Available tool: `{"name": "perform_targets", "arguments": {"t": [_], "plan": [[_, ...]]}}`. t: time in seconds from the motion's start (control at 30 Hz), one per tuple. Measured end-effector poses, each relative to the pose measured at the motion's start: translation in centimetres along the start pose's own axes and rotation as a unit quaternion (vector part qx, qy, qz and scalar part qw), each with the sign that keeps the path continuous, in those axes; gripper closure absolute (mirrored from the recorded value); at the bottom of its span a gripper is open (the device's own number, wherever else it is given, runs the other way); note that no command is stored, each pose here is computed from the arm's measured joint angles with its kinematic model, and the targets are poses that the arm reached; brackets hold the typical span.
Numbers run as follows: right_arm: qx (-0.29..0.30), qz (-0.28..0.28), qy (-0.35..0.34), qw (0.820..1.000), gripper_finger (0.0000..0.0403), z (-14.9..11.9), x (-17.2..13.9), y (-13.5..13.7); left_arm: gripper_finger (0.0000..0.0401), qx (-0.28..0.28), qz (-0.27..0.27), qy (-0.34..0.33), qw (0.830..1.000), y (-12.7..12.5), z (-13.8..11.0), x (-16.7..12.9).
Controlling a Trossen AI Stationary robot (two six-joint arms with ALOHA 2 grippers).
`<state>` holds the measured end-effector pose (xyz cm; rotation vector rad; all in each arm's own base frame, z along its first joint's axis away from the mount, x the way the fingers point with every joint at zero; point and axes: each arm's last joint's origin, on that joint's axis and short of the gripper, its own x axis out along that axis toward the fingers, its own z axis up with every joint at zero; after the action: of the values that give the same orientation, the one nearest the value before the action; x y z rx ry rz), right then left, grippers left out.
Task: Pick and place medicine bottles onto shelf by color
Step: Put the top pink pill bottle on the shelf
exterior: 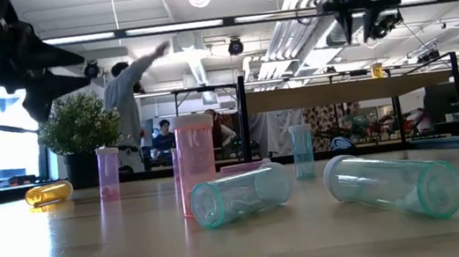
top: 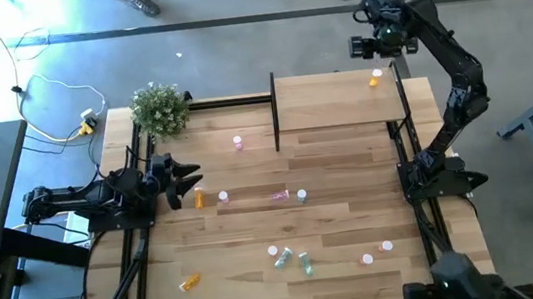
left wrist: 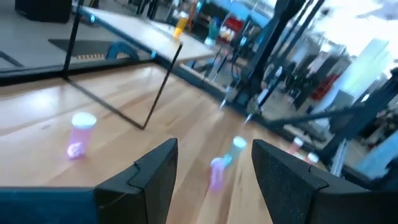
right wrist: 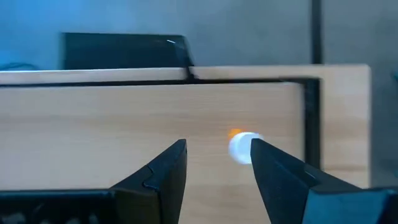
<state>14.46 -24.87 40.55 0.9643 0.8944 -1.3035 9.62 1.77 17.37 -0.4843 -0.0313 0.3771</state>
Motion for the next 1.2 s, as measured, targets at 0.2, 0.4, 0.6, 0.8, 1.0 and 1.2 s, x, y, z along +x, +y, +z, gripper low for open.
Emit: {"name": "perform_targets", "arguments": {"t": [0.2,0.4,0.6,0.8,1.0,1.2], "plan": [[-0.061,0.072,-0.043,0.995,0.0233,-1.8,-4.4,3.2,0.0206,-0.041,-0.032,-0.064,0.997,-0.6,1.3,-0.1],[-0.106,0.127,-0.053,0.985,0.0233,-4.8,-7.5,6.1,0.0206,-0.023,-0.045,-0.064,0.997,-1.4,2.7,-0.5],[-0.153,0.164,-0.041,0.974,0.0233,-8.1,-8.8,8.8,0.0206,0.056,-0.024,-0.026,0.998,-2.7,5.2,-0.7],[-0.193,0.171,-0.035,0.965,0.0233,-10.5,-9.2,10.3,0.0206,0.149,0.004,0.038,0.988,-4.4,8.0,0.0],[-0.194,0.163,-0.050,0.966,0.0233,-11.4,-9.6,10.7,0.0206,0.256,0.039,0.119,0.959,-5.8,10.5,1.9],[-0.206,0.163,-0.052,0.964,0.0233,-11.5,-9.6,10.8,0.0206,0.276,0.095,0.189,0.938,-5.1,11.6,5.3]]}}
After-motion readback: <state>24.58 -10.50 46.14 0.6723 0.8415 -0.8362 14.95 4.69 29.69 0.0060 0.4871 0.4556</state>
